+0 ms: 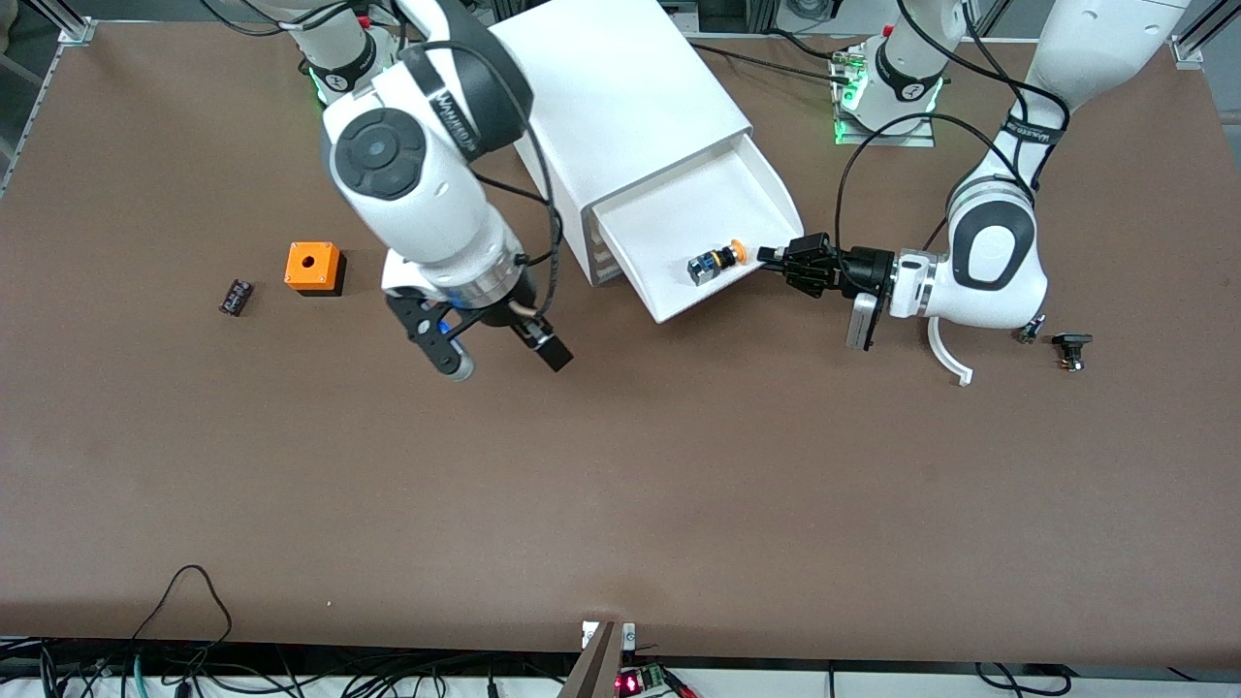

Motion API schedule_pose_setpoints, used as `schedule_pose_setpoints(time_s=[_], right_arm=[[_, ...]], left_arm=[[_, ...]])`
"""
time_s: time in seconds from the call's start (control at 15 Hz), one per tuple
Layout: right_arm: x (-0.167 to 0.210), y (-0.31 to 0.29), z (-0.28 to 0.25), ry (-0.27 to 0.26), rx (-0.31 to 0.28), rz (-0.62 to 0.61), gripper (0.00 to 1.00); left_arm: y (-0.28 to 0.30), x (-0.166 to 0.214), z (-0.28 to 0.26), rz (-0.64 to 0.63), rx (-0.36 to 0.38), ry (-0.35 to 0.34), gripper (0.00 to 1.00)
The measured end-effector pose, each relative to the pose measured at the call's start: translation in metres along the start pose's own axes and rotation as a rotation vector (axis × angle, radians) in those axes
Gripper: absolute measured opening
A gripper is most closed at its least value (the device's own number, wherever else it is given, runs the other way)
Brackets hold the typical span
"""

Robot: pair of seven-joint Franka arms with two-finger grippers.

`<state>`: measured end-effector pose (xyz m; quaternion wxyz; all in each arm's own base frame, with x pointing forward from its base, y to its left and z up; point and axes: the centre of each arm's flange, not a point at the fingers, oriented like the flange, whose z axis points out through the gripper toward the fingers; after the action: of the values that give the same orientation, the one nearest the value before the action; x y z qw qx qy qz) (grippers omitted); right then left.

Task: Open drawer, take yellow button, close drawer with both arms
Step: 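Grasp the yellow button with the right gripper while the left gripper withdraws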

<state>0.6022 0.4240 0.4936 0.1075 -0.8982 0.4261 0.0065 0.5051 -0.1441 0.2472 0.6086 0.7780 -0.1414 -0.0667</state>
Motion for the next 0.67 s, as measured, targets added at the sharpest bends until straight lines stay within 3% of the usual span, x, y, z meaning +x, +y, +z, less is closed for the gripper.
schedule_pose_setpoints(time_s=[0.33, 0.53, 0.67], right_arm=[[-0.072, -0.009, 0.002, -0.021, 0.058, 0.117, 1.0], [-0.116, -0.01, 0.021, -0.039, 0.064, 0.179, 1.0], [-0.141, -0.01, 0.038, -0.048, 0.059, 0.21, 1.0]], left_arm=[[0.01, 0.006, -0.008, -0.107, 0.034, -0.039, 0.75], [0.045, 0.022, -0.027, -0.163, 0.15, -0.112, 1.0], [0.074, 0.03, -0.046, -0.197, 0.281, -0.177, 1.0]])
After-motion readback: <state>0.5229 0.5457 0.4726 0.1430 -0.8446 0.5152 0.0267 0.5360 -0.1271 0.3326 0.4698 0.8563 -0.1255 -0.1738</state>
